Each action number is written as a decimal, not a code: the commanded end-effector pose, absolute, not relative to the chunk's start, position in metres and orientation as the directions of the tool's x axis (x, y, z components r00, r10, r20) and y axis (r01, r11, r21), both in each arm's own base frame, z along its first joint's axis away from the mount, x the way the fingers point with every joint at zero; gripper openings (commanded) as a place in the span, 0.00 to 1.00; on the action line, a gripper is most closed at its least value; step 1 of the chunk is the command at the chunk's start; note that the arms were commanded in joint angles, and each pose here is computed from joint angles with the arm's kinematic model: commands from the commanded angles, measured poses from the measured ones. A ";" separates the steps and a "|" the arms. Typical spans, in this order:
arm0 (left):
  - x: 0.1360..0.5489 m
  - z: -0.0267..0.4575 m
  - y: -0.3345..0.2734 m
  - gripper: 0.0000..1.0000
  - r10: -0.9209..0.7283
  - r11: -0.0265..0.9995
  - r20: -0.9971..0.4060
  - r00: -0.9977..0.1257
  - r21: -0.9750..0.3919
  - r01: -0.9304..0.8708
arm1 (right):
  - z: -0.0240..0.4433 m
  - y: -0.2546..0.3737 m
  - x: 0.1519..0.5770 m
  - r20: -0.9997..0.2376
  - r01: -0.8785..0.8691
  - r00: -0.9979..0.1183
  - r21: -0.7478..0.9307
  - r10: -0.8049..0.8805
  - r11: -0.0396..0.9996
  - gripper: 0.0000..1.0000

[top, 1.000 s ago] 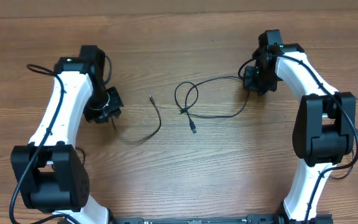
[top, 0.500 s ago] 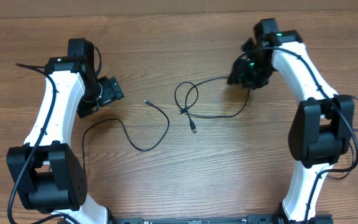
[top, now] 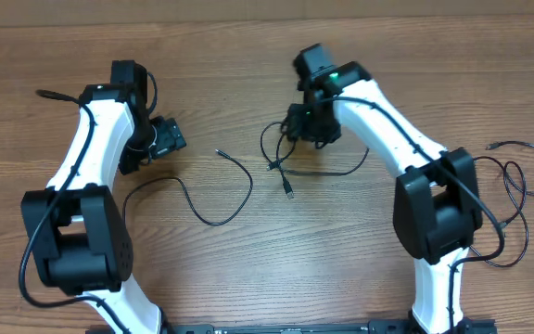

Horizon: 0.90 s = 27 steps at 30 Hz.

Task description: Untangle cables

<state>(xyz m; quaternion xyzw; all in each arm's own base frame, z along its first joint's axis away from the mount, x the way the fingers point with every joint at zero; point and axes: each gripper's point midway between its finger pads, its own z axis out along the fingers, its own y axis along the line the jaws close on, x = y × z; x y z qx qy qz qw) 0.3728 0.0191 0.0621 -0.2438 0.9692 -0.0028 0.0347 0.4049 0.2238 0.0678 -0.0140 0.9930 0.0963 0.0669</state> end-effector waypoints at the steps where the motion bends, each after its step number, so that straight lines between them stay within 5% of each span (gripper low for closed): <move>1: 0.375 0.047 0.021 0.94 -0.467 0.884 -0.045 -0.883 0.007 -0.468 | 0.072 0.232 0.405 -0.209 0.013 -0.977 0.095 0.032 0.995 0.61; 6: 0.378 0.040 0.022 0.96 -0.468 0.884 -0.042 -0.883 0.009 -0.468 | 0.047 0.252 0.394 -0.207 -0.025 -0.978 0.023 -0.020 0.999 0.77; 9: 0.379 0.041 0.022 0.96 -0.468 0.884 -0.047 -0.883 0.006 -0.468 | 0.032 0.258 0.390 -0.186 -0.041 -0.982 0.010 -0.038 0.999 1.00; 16: 0.379 0.041 0.022 0.97 -0.468 0.884 -0.047 -0.883 0.006 -0.468 | -0.002 0.251 0.387 -0.126 -0.032 -0.991 -0.028 -0.036 0.999 1.00; 20: 0.379 0.041 0.022 0.97 -0.468 0.884 -0.048 -0.883 0.006 -0.468 | -0.006 0.249 0.387 -0.118 -0.028 -0.992 -0.033 -0.032 0.999 0.88; 27: 0.380 0.041 0.022 0.96 -0.468 0.884 -0.050 -0.883 0.005 -0.468 | -0.006 0.249 0.387 -0.116 -0.029 -0.993 -0.034 -0.033 0.999 0.51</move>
